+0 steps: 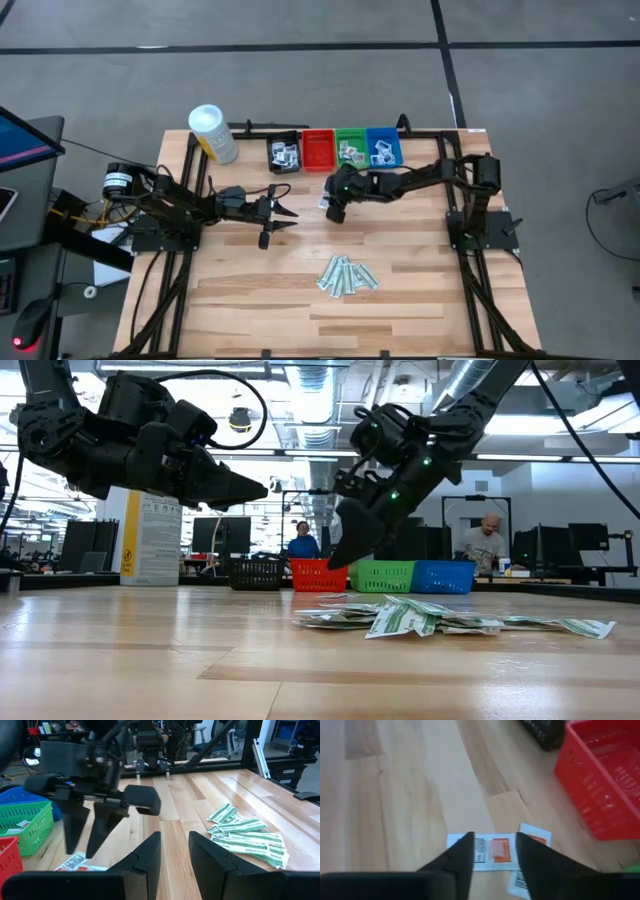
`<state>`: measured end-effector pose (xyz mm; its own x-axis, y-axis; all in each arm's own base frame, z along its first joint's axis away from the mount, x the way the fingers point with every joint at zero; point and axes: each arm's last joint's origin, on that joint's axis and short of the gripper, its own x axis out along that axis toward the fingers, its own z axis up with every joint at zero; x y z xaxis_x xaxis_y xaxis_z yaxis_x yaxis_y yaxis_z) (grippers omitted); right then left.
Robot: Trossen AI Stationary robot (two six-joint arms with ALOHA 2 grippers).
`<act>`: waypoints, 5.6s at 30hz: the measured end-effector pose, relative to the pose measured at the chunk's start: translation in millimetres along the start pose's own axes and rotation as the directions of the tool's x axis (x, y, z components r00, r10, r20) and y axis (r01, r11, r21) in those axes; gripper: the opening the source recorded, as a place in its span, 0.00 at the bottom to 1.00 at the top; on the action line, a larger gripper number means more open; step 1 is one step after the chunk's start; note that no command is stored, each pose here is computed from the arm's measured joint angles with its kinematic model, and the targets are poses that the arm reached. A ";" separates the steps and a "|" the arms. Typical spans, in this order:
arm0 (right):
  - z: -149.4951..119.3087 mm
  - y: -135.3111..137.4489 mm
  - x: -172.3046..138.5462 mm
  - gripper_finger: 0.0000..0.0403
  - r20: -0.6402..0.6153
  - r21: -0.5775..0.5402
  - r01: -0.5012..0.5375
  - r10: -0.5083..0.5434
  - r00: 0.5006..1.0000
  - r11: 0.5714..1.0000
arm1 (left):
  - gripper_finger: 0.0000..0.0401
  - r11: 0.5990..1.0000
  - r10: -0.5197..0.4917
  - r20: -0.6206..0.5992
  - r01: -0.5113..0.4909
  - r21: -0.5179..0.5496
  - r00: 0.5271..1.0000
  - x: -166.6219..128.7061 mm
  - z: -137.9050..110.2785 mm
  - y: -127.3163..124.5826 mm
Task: Pick & Place First Aid Supplies
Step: Put the orange ointment pack into the green bin
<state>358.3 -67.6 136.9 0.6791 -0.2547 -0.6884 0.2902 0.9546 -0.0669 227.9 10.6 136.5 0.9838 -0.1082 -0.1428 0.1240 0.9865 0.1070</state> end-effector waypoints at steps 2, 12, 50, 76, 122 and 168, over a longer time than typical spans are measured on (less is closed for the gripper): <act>-0.1 -2.3 0.4 0.41 -0.001 0.006 0.005 -0.005 1.000 1.000 | 0.25 1.000 0.000 0.000 0.000 0.000 1.000 0.0 0.0 0.0; -5.6 1.5 8.8 0.66 -0.009 0.010 -0.003 0.003 1.000 1.000 | 0.25 1.000 0.000 0.000 0.000 0.000 1.000 0.0 0.0 0.0; -20.7 -0.5 45.3 0.61 -0.044 0.021 -0.085 0.086 0.995 0.996 | 0.25 1.000 -0.001 0.001 0.001 0.000 1.000 -0.1 0.1 -0.1; 2.0 5.6 39.9 0.25 -0.001 -0.036 -0.106 0.106 0.994 0.994 | 0.25 1.000 0.000 0.001 0.000 0.000 1.000 -0.1 0.1 0.0; 39.1 -8.3 22.0 0.01 -0.155 -0.033 -0.081 0.075 0.985 0.996 | 0.25 1.000 0.000 0.000 0.000 0.000 1.000 -0.1 -0.1 0.0; 49.1 -147.8 -54.9 0.27 -0.207 0.147 0.275 -0.242 0.948 0.950 | 0.25 1.000 0.000 0.003 0.000 0.000 1.000 0.0 0.3 -0.1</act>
<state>311.2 -202.3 220.0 0.4336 -0.4403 -0.7862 0.5614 0.8145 -0.1465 228.0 10.5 136.7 0.9841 -0.1088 -0.1401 0.1243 0.9864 0.1071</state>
